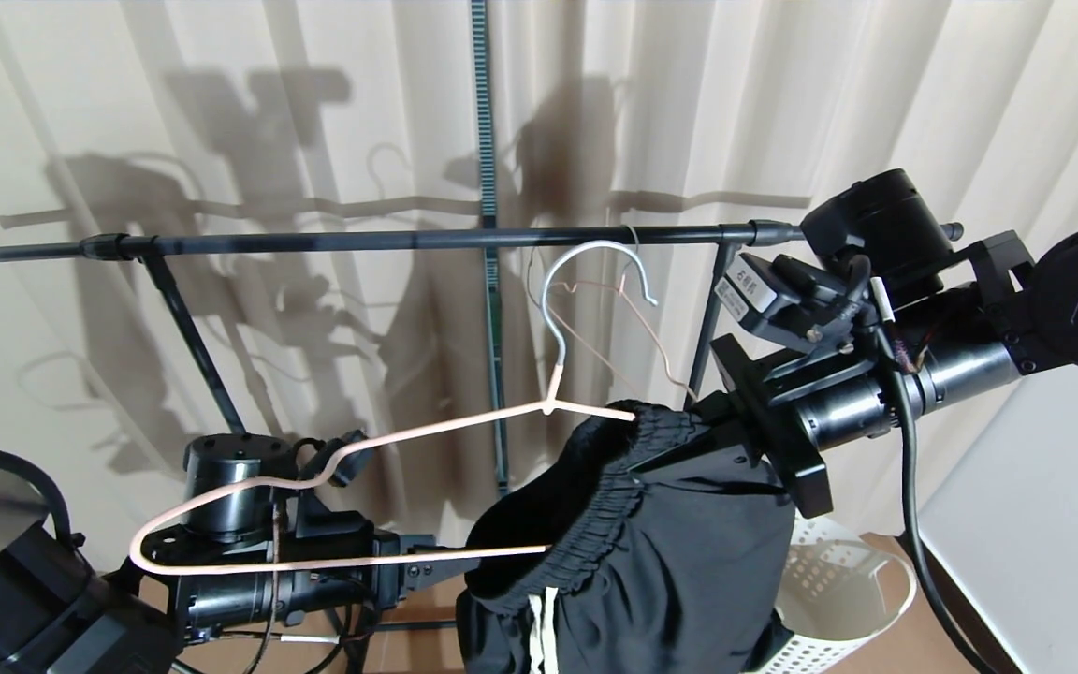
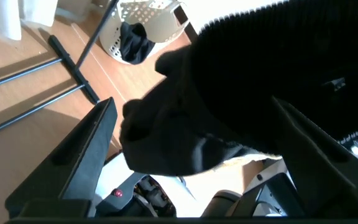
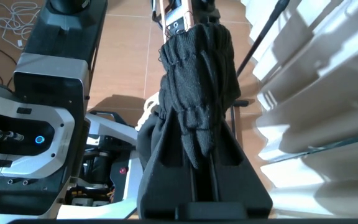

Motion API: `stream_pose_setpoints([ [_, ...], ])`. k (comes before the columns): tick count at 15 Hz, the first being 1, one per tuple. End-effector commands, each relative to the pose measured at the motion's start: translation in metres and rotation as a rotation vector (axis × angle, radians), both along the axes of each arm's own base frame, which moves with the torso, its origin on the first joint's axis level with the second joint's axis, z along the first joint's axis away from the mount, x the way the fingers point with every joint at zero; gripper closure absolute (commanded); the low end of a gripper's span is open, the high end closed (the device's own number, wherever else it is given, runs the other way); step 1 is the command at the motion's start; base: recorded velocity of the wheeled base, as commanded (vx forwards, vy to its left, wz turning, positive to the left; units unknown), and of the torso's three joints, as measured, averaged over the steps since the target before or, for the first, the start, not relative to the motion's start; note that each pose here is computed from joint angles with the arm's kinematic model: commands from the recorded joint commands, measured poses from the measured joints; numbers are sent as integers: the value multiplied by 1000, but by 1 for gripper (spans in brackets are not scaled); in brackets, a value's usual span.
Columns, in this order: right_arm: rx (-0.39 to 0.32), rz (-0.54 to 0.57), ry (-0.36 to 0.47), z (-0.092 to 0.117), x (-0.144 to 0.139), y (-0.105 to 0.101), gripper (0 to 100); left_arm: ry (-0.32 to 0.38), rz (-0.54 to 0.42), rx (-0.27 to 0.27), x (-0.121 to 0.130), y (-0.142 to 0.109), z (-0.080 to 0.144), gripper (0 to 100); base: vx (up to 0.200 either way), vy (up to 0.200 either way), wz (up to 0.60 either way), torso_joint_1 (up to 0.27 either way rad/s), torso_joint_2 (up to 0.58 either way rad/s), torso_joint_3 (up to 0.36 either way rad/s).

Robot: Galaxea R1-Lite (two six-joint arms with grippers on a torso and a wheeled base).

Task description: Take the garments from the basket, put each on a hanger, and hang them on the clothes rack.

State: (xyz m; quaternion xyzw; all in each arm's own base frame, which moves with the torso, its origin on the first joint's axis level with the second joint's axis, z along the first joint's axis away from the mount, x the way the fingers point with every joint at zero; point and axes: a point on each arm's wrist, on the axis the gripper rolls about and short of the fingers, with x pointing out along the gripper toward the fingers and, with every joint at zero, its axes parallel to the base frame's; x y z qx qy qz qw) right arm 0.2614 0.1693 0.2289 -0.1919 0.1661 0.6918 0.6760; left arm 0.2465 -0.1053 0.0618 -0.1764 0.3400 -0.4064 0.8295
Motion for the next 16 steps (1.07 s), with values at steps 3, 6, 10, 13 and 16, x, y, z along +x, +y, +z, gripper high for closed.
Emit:
stream_pose_setpoints([
  [3, 15, 0, -14, 1, 1, 2, 100, 16, -20, 20, -1, -11, -7, 0, 0, 0, 0, 0, 0, 0],
  [6, 30, 15, -2, 0, 0, 2, 100, 20, -19, 23, 3, -13, -10, 0, 0, 0, 0, 0, 0, 0],
  [10, 37, 17, -3, 2, -6, -2, 100, 20, -27, 22, 3, -16, -10, 100, 0, 0, 0, 0, 0, 0],
  [13, 34, -5, 2, 2, -10, -11, 100, 21, -16, 21, 4, -13, -10, 100, 0, 0, 0, 0, 0, 0],
  [16, 32, -70, 2, -1, -7, -31, 100, 35, 53, 29, 7, 7, -13, 100, 0, 0, 0, 0, 0, 0],
])
